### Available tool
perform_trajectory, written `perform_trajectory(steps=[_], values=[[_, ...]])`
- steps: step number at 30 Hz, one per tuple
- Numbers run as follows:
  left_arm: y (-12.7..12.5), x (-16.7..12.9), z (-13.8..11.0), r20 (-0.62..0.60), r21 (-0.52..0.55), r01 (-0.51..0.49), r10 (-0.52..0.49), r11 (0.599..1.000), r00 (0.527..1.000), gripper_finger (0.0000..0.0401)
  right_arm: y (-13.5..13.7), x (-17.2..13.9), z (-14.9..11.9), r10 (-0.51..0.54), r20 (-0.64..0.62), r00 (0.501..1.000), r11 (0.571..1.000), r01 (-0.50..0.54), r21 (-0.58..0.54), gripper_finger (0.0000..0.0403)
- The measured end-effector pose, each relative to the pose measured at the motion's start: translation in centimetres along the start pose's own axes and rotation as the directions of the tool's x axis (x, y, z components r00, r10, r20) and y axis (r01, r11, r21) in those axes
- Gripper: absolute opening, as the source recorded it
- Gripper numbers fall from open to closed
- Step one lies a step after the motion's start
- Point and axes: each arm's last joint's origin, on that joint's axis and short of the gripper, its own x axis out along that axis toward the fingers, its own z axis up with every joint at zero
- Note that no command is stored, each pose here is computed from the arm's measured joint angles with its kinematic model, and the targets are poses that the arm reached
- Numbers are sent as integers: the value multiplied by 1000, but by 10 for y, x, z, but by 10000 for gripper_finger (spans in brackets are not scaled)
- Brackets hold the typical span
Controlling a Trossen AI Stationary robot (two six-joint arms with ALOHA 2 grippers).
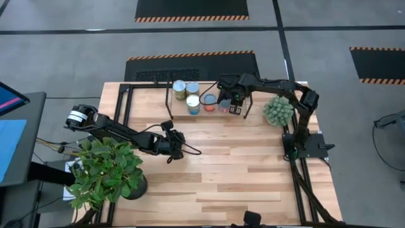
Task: Pick and place cans onto a shelf
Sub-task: Adjust the canned oranges on the shelf
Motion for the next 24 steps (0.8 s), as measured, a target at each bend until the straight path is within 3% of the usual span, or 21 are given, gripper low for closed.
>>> perform_trajectory(steps=[11,17,24], values=[[0,0,0,0,-1,0,0,1000,1000,93,-3,0,7,-38,65,997,999,39,-7,116],[0,0,0,0,-1,0,0,1000,1000,93,-4,-1,6,-98,39,994,995,99,-12,116],[0,0,0,0,1,-1,1,1000,1000,93,4,-25,16,-104,63,993,993,108,-47,116]])
